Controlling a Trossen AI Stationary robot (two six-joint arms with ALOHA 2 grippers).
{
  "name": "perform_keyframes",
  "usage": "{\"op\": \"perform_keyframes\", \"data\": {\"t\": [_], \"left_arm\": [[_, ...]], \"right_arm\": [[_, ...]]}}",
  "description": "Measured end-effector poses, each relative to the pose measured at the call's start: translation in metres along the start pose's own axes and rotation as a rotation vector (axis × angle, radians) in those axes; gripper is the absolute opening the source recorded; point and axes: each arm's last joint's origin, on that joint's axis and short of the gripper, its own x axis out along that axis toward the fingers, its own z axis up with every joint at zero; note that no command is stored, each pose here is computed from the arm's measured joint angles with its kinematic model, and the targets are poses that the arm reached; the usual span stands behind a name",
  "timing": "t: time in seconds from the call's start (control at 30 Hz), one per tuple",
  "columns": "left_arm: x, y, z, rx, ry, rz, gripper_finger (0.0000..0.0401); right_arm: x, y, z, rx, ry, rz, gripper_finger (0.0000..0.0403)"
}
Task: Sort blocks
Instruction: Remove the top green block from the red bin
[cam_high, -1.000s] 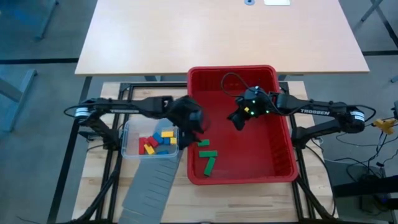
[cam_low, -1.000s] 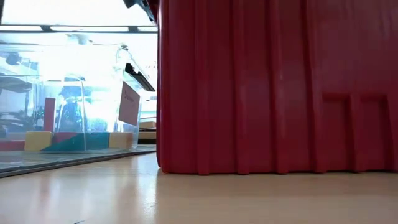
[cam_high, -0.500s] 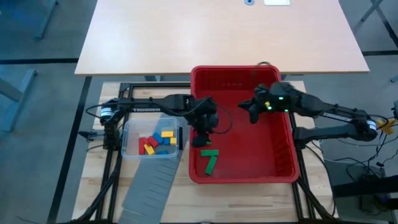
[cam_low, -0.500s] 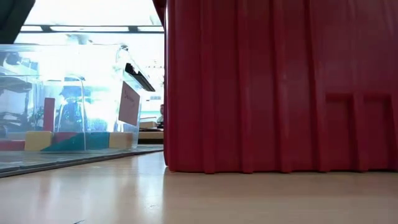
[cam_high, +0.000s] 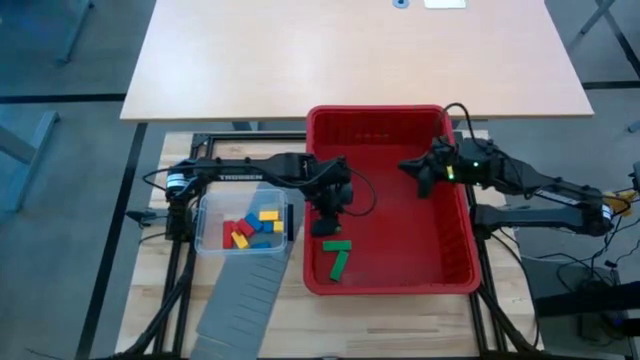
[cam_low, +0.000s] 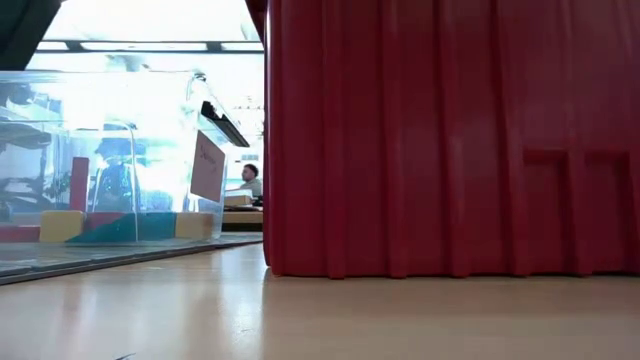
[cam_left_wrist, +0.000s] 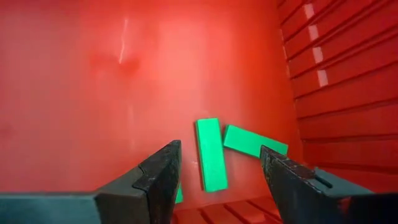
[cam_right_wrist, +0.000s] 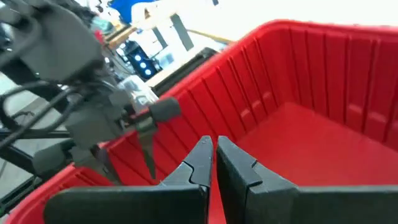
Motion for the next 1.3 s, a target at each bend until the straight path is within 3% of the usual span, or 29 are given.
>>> {"op": "perform_keyframes", "data": {"t": [0.4,0.57,0.83,1.3], "left_arm": [[-0.007,0.000,0.013,-0.012,-0.101,0.031,0.0192],[0.008,0.004,0.004,-0.012,-0.041,0.047,0.0192],[0.055,0.013,-0.017,-0.059,0.172,0.005,0.0192],[0.085,0.019,-0.026,-0.095,0.251,0.014,0.0192]], "right_arm": [[0.008,-0.006,-0.010,0.038,0.018,-0.030,0.0002],[0.008,-0.005,-0.009,0.038,0.007,-0.024,0.0002],[0.008,-0.005,-0.009,0.055,0.008,-0.024,0.0002],[0.008,-0.005,-0.009,0.080,0.009,-0.023,0.0002]]}}
